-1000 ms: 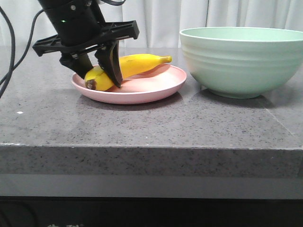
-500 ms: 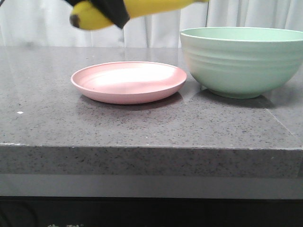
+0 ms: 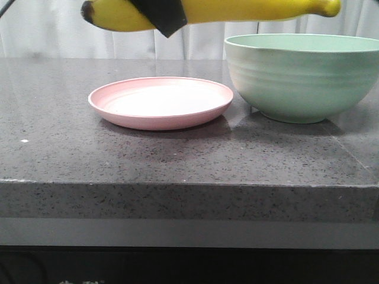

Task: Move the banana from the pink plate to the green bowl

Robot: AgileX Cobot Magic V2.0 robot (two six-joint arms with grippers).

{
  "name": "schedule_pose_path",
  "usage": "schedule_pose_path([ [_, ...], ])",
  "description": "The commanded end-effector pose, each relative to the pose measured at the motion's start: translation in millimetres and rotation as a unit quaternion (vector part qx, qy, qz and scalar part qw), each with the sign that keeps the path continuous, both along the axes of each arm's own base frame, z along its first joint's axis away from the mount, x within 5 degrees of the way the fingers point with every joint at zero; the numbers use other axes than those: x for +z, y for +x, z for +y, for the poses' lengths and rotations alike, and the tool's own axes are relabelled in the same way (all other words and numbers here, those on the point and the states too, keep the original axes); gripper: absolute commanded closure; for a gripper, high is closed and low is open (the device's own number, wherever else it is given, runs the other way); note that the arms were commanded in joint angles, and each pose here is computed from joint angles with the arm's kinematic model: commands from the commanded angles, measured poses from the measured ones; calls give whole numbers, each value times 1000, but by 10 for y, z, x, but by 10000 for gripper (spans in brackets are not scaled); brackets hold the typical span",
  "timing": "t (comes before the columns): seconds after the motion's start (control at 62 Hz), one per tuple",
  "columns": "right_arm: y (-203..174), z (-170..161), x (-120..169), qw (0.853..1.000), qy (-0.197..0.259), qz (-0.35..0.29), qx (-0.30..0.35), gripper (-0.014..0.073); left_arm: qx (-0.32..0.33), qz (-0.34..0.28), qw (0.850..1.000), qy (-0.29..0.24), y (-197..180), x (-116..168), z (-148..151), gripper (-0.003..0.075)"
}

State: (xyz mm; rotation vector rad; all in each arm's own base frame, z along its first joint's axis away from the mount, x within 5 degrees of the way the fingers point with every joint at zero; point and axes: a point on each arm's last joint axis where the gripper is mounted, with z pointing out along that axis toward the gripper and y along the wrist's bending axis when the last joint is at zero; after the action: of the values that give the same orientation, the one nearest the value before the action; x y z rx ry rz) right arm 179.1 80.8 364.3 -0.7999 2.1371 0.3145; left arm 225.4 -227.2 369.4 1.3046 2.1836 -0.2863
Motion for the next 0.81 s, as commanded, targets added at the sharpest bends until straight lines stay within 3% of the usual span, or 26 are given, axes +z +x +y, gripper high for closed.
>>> schedule_pose_path([
  [0.0, 122, 153, 223, 999, 13, -17, 31, 4, -6, -48, 998, -50, -63, 266, 17, 699],
  [0.194, 359, 403, 336, 997, 4, 5, 73, 4, -6, -48, 998, -50, -63, 266, 17, 699],
  [0.516, 740, 572, 271, 996, -6, 33, 77, 23, -6, -48, 998, -50, -63, 266, 17, 699],
  [0.79, 787, 598, 239, 996, -6, 41, 79, 347, -5, -50, 997, -51, -57, 264, 11, 699],
])
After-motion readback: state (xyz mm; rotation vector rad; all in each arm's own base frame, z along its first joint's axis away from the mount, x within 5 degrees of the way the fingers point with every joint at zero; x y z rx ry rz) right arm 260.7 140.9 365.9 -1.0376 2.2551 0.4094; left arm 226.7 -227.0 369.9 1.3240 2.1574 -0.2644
